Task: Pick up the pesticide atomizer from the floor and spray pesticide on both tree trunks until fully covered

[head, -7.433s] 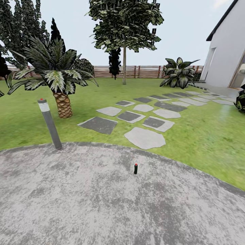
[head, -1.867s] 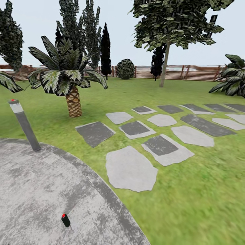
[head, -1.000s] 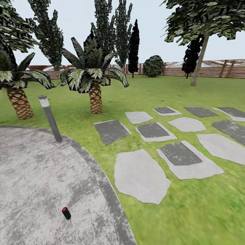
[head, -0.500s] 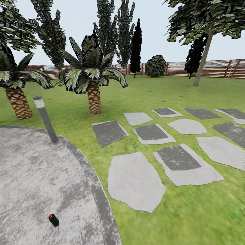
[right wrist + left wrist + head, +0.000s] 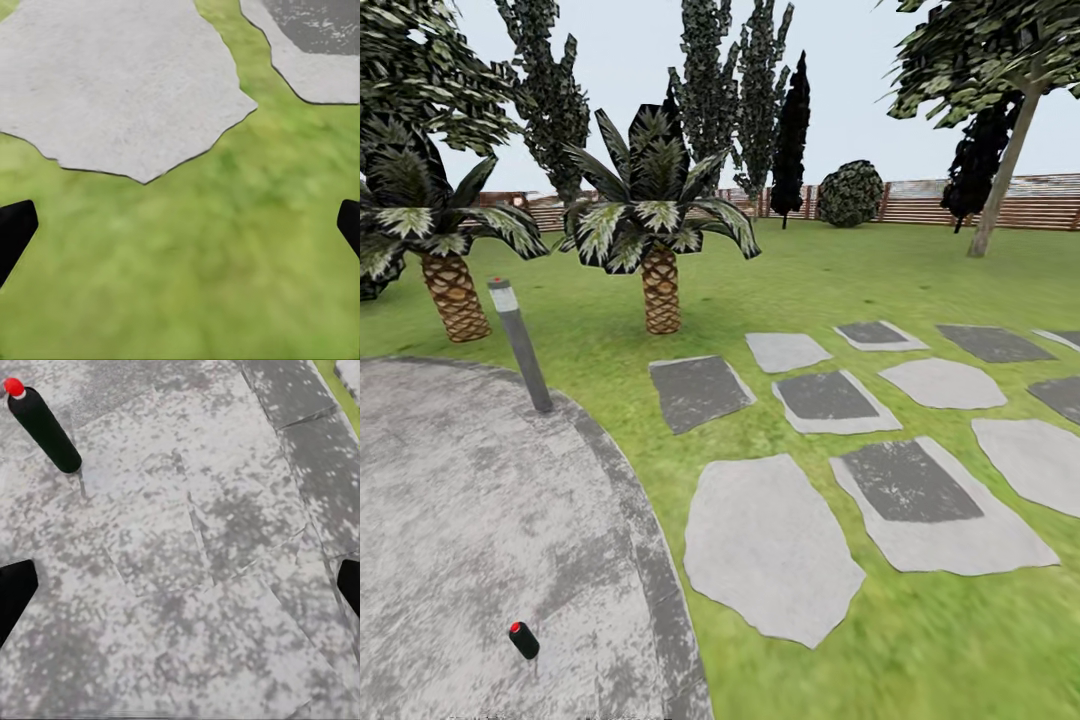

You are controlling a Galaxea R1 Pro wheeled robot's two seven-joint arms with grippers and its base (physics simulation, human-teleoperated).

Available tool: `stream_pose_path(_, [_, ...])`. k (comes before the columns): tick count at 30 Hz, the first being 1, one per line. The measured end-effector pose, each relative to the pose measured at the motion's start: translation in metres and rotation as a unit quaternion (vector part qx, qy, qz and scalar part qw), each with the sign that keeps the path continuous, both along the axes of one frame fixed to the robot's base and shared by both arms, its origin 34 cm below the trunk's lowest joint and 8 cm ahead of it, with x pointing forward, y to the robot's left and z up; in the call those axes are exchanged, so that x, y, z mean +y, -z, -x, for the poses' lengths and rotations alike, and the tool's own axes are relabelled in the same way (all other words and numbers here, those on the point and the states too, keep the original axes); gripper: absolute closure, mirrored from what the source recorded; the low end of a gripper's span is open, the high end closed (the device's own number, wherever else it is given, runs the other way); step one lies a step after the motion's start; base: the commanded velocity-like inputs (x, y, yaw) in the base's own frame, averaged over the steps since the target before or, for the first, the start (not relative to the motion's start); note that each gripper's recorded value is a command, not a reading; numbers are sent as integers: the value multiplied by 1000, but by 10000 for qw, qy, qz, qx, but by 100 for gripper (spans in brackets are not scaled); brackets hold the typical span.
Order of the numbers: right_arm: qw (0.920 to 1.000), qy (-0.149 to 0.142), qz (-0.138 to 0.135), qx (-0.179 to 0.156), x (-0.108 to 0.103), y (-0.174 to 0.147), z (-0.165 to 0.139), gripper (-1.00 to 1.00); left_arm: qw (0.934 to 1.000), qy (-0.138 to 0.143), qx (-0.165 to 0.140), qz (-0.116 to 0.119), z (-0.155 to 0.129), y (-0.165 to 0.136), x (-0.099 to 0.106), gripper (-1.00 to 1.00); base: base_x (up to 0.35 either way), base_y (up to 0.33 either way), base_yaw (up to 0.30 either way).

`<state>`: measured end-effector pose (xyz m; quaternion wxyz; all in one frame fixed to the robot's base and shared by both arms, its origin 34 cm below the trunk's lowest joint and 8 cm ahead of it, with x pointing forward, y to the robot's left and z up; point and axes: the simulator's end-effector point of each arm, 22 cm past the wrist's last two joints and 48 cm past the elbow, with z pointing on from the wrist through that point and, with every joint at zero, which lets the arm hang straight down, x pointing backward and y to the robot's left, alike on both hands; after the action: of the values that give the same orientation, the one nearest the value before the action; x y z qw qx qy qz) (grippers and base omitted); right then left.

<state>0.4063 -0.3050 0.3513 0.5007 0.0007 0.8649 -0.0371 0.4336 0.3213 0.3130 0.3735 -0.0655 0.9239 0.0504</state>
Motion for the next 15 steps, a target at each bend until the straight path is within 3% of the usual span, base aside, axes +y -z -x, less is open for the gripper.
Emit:
stream_pose_path(7, [10000,0,0,0,0,0,0,-100,10000,3,-6,9,-1,0,-1,-100,21,-8,278])
stream_pose_path(15, [10000,-2,0,0,0,0,0,-100,10000,-4,-6,10,-1,0,-1,-100,202,-137,278])
